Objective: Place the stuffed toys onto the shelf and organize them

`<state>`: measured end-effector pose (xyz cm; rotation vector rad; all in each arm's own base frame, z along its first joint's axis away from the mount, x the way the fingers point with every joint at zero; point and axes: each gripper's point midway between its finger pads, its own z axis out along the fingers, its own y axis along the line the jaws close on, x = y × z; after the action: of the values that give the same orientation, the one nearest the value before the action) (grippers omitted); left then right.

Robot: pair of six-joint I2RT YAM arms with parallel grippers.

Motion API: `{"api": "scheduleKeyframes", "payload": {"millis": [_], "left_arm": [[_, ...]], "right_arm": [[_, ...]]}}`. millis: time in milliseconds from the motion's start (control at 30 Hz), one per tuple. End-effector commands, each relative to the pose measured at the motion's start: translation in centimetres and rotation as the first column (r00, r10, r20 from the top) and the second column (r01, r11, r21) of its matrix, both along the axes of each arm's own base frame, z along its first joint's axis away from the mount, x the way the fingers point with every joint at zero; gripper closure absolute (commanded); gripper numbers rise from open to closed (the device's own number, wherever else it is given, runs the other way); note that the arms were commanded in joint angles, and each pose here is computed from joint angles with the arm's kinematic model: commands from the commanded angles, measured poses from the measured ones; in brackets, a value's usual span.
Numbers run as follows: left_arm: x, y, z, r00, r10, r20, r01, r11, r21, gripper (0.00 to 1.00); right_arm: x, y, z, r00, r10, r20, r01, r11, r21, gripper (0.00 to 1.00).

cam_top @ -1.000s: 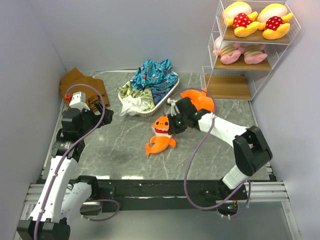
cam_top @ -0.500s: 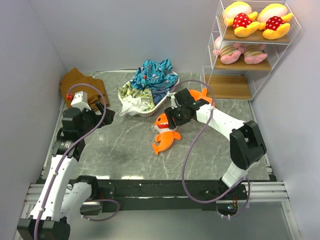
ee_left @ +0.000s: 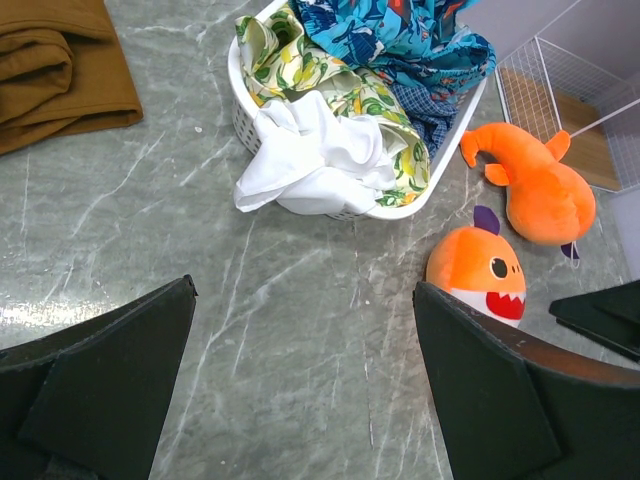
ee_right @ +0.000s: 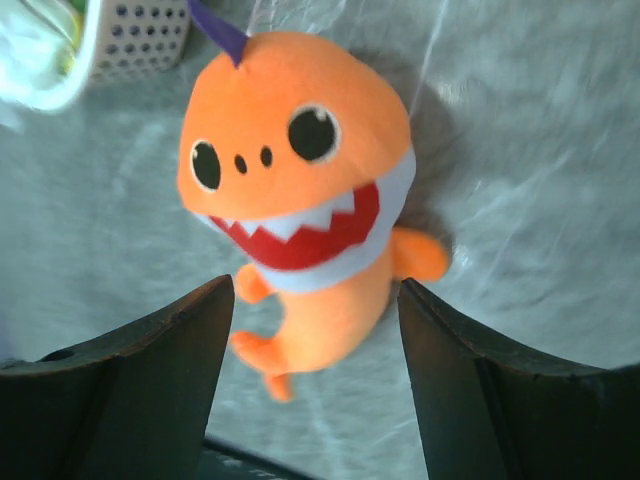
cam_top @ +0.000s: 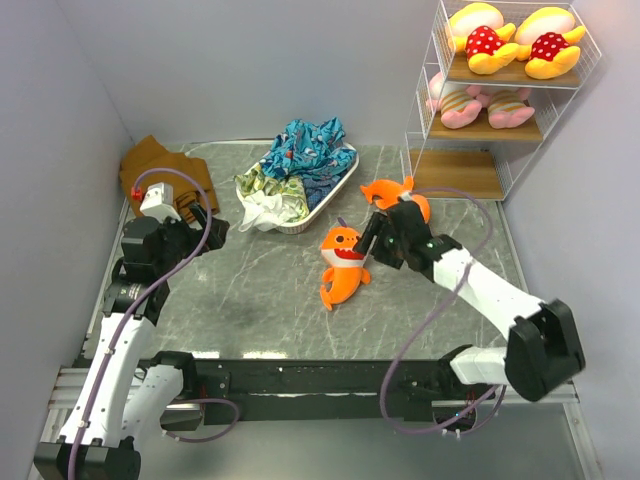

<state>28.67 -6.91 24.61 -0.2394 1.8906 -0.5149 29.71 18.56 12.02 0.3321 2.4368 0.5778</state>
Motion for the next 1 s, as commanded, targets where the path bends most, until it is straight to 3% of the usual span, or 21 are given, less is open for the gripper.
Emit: {"api": "scheduleKeyframes", "payload": {"millis": [0, 200, 333, 500, 967], "left_arm": [[0.0, -0.2, 1.3, 0.998, -0.017, 0.059, 0.017, 1.000, 0.004, 0.03], [-0.1, -0.2, 1.6, 0.998, -0.015, 0.066, 0.015, 1.000, 0.003, 0.03], [-0.1, -0.1, 1.6, 0.998, -0.013, 0.068, 0.013, 1.000, 0.003, 0.03], [-0.2, -0.1, 1.7, 0.997, -0.013, 0.071, 0.013, 1.000, 0.001, 0.03], [-0.1, -0.2, 1.5, 0.998, -0.015, 0.064, 0.014, 1.000, 0.001, 0.03]], "right_arm": [[-0.1, -0.5, 1.8, 0.922, -0.371, -0.115, 0.387, 0.893, 0.229, 0.28], [-2.2, 0.1, 1.5, 0.866, -0.465, -0.185, 0.499, 0.775, 0.388, 0.34], [-3.5, 0.5, -0.1, 0.841, -0.486, -0.236, 0.541, 0.744, 0.392, 0.35], [-4.1, 2.6, -1.4, 0.856, -0.453, -0.248, 0.515, 0.711, 0.479, 0.38], [-5.0, 4.6, -7.3, 0.840, -0.462, -0.285, 0.542, 0.741, 0.395, 0.41]]}}
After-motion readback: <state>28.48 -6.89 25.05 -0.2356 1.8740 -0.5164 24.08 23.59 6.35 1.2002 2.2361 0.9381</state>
